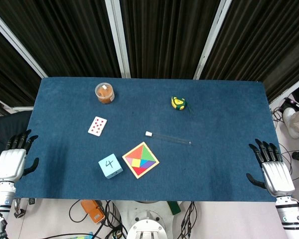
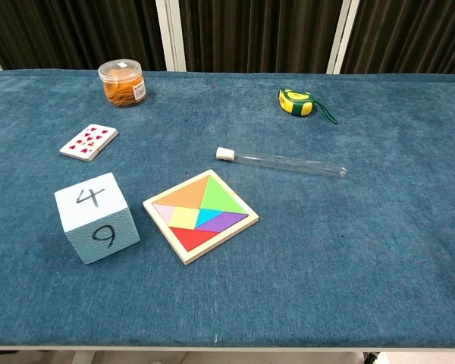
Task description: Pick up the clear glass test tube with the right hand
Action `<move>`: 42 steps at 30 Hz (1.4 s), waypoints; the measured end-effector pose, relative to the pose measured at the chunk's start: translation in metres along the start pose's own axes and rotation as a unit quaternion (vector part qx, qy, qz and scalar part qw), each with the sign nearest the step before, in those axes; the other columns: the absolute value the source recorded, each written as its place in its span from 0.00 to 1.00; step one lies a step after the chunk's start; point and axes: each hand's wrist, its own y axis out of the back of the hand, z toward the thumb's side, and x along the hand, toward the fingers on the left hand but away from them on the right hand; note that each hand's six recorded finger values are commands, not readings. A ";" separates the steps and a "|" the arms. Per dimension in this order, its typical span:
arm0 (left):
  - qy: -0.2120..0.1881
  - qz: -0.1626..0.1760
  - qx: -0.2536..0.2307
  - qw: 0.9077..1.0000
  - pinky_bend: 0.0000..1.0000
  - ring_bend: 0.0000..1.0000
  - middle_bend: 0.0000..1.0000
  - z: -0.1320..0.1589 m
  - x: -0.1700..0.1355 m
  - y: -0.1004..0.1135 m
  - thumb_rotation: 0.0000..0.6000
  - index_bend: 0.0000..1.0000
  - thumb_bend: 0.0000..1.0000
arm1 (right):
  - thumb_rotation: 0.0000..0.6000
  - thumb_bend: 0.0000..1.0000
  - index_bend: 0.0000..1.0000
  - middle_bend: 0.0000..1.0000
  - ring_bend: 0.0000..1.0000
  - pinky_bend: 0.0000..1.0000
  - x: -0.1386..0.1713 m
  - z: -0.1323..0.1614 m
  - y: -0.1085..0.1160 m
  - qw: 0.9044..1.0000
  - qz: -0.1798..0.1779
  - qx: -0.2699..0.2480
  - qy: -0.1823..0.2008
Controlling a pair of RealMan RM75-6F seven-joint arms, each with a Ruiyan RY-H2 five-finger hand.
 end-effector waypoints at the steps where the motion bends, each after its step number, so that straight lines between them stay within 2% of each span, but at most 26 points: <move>1: 0.000 0.000 0.000 1.000 0.04 0.00 0.00 0.000 0.000 0.000 1.00 0.14 0.37 | 1.00 0.34 0.17 0.06 0.00 0.00 0.000 0.000 0.000 1.000 0.001 0.001 0.000; 9: 0.001 0.002 0.000 1.000 0.04 0.00 0.00 0.000 -0.001 0.000 1.00 0.14 0.37 | 1.00 0.34 0.21 0.12 0.00 0.00 -0.003 0.001 -0.002 1.000 -0.001 -0.002 -0.002; 13: 0.002 0.001 -0.001 1.000 0.04 0.00 0.00 0.001 -0.001 0.000 1.00 0.14 0.37 | 1.00 0.34 0.24 0.16 0.00 0.00 -0.006 0.001 -0.004 1.000 0.003 -0.022 -0.016; 18: -0.002 0.000 0.000 1.000 0.04 0.00 0.00 0.003 -0.002 -0.001 1.00 0.14 0.37 | 1.00 0.34 0.28 0.21 0.00 0.00 -0.023 0.012 -0.011 0.998 0.036 -0.046 -0.015; 21: -0.001 0.000 -0.003 1.000 0.04 0.00 0.00 0.002 -0.002 0.000 1.00 0.14 0.37 | 1.00 0.34 0.32 0.23 0.02 0.00 -0.042 0.026 -0.018 0.996 0.071 -0.045 -0.006; 23: 0.002 0.000 -0.006 1.000 0.04 0.00 0.00 0.002 -0.002 0.000 1.00 0.14 0.37 | 1.00 0.34 0.34 0.26 0.04 0.00 -0.057 0.038 -0.022 0.995 0.092 -0.039 -0.002; 27: 0.005 0.000 -0.012 1.000 0.04 0.00 0.00 0.001 -0.004 0.001 1.00 0.14 0.37 | 1.00 0.34 0.40 0.30 0.07 0.00 -0.091 0.070 -0.025 0.994 0.108 -0.026 0.010; 33: 0.001 -0.004 -0.011 1.000 0.04 0.00 0.00 0.001 -0.005 0.000 1.00 0.14 0.37 | 1.00 0.34 0.48 0.34 0.10 0.00 -0.133 0.151 -0.044 0.990 0.123 -0.056 0.046; 37: 0.000 -0.006 -0.013 1.000 0.04 0.00 0.00 0.001 -0.005 0.000 1.00 0.14 0.37 | 1.00 0.34 0.49 0.35 0.11 0.00 -0.152 0.206 -0.059 0.986 0.131 -0.080 0.069; 42: 0.004 -0.006 -0.019 1.000 0.04 0.00 0.00 0.000 -0.006 0.001 1.00 0.14 0.37 | 1.00 0.34 0.48 0.36 0.11 0.00 -0.174 0.237 -0.071 0.986 0.129 -0.073 0.071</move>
